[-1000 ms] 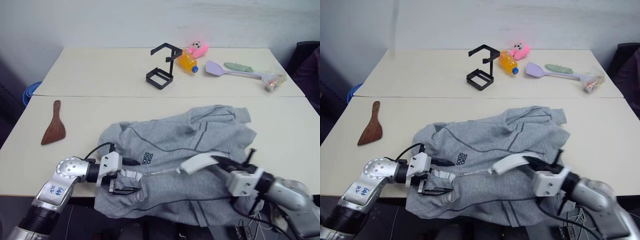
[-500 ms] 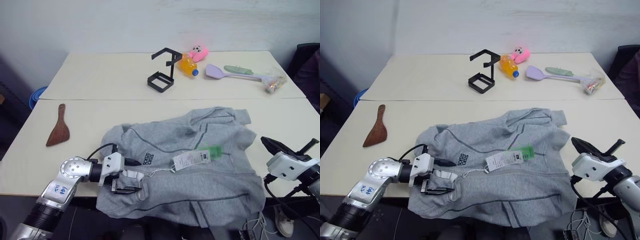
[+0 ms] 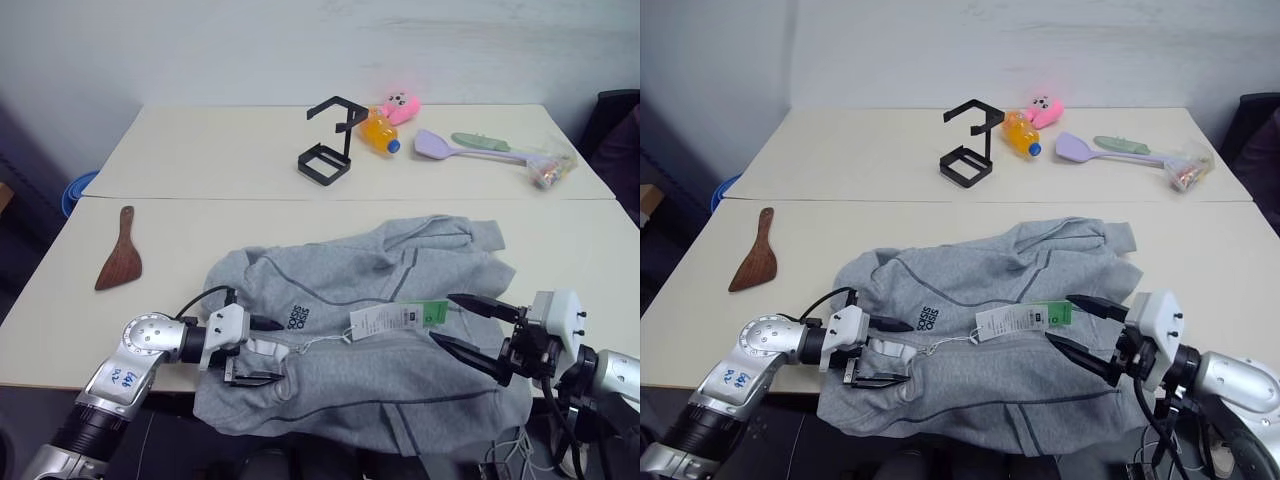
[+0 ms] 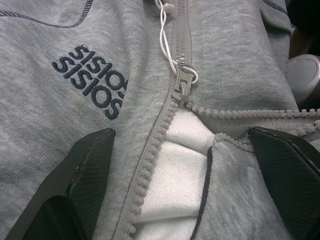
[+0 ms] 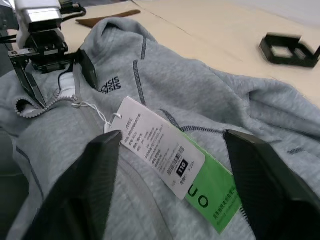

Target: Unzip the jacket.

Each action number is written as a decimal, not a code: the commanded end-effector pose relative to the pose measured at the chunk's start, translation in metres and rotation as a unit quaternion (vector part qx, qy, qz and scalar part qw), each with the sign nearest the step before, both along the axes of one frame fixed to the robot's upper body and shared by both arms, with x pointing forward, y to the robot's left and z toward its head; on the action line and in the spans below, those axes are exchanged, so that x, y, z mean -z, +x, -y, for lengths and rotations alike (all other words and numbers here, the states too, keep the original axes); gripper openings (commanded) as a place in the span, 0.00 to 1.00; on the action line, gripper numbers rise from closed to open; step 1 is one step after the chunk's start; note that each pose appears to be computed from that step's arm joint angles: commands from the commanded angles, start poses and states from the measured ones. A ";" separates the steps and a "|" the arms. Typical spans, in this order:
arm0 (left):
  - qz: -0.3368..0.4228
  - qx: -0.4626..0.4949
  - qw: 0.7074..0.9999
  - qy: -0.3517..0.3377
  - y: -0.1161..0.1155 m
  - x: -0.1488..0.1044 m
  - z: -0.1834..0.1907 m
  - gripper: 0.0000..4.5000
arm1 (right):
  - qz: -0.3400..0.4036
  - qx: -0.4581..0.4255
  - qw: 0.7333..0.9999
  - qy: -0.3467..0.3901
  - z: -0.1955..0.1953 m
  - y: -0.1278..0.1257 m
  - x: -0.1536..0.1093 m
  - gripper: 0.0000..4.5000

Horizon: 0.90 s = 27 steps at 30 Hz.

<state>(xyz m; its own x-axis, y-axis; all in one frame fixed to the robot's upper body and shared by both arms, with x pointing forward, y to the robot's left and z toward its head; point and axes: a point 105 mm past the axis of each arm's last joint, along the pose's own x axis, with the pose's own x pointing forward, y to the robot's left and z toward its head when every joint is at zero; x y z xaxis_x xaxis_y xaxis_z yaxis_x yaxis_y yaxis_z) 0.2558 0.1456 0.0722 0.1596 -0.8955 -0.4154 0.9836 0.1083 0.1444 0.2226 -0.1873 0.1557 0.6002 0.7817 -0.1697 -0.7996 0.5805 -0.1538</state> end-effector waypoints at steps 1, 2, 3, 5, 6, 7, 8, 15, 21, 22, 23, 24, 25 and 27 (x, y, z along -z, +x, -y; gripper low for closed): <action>-0.050 -0.039 0.997 0.046 -0.003 0.028 -0.020 1.00 | -0.029 0.048 0.998 -0.030 0.026 0.018 0.010 0.99; -0.049 -0.038 0.997 0.046 -0.002 0.028 -0.020 1.00 | -0.044 0.050 0.997 -0.031 0.030 0.021 0.014 0.99; -0.049 -0.038 0.997 0.046 -0.002 0.027 -0.020 1.00 | -0.052 0.050 0.997 -0.033 0.032 0.024 0.016 0.99; -0.047 -0.038 0.997 0.045 0.000 0.026 -0.019 1.00 | -0.055 0.040 0.997 -0.040 0.034 0.031 0.020 0.99; -0.045 -0.038 0.997 0.044 0.000 0.025 -0.019 1.00 | -0.060 0.042 0.997 -0.035 0.035 0.037 0.022 0.99; -0.045 -0.038 0.997 0.044 0.001 0.025 -0.019 1.00 | -0.064 0.043 0.997 -0.030 0.035 0.041 0.023 0.99; -0.044 -0.037 0.997 0.043 0.001 0.025 -0.019 1.00 | -0.076 0.044 0.996 -0.019 0.034 0.044 0.025 0.99; -0.045 -0.038 0.997 0.042 0.001 0.024 -0.019 1.00 | -0.175 -0.061 0.982 0.048 -0.001 0.037 0.028 0.99; -0.047 -0.035 0.997 0.040 -0.003 0.025 -0.017 1.00 | -0.219 -0.101 0.969 0.053 -0.031 0.032 0.027 0.99; -0.048 -0.035 0.997 0.039 -0.003 0.025 -0.017 1.00 | -0.219 -0.104 0.969 0.052 -0.036 0.032 0.027 0.99; -0.048 -0.036 0.997 0.039 -0.003 0.025 -0.017 1.00 | -0.221 -0.105 0.968 0.053 -0.039 0.032 0.027 0.99; -0.049 -0.036 0.997 0.039 -0.004 0.025 -0.017 1.00 | -0.223 -0.106 0.967 0.054 -0.043 0.032 0.026 0.99; -0.050 -0.036 0.997 0.039 -0.004 0.026 -0.017 1.00 | -0.225 -0.104 0.967 0.060 -0.048 0.033 0.026 0.99; -0.051 -0.035 0.997 0.039 -0.005 0.026 -0.017 1.00 | -0.228 -0.102 0.966 0.063 -0.056 0.036 0.028 0.99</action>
<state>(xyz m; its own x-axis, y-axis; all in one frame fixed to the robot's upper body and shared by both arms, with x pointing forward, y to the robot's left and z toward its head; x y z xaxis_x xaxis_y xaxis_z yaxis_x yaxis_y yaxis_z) 0.2547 0.1470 0.0729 0.1543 -0.8965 -0.4154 0.9844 0.1034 0.1425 0.2610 -0.1414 0.1215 0.3362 0.8961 -0.2898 -0.8496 0.4214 0.3171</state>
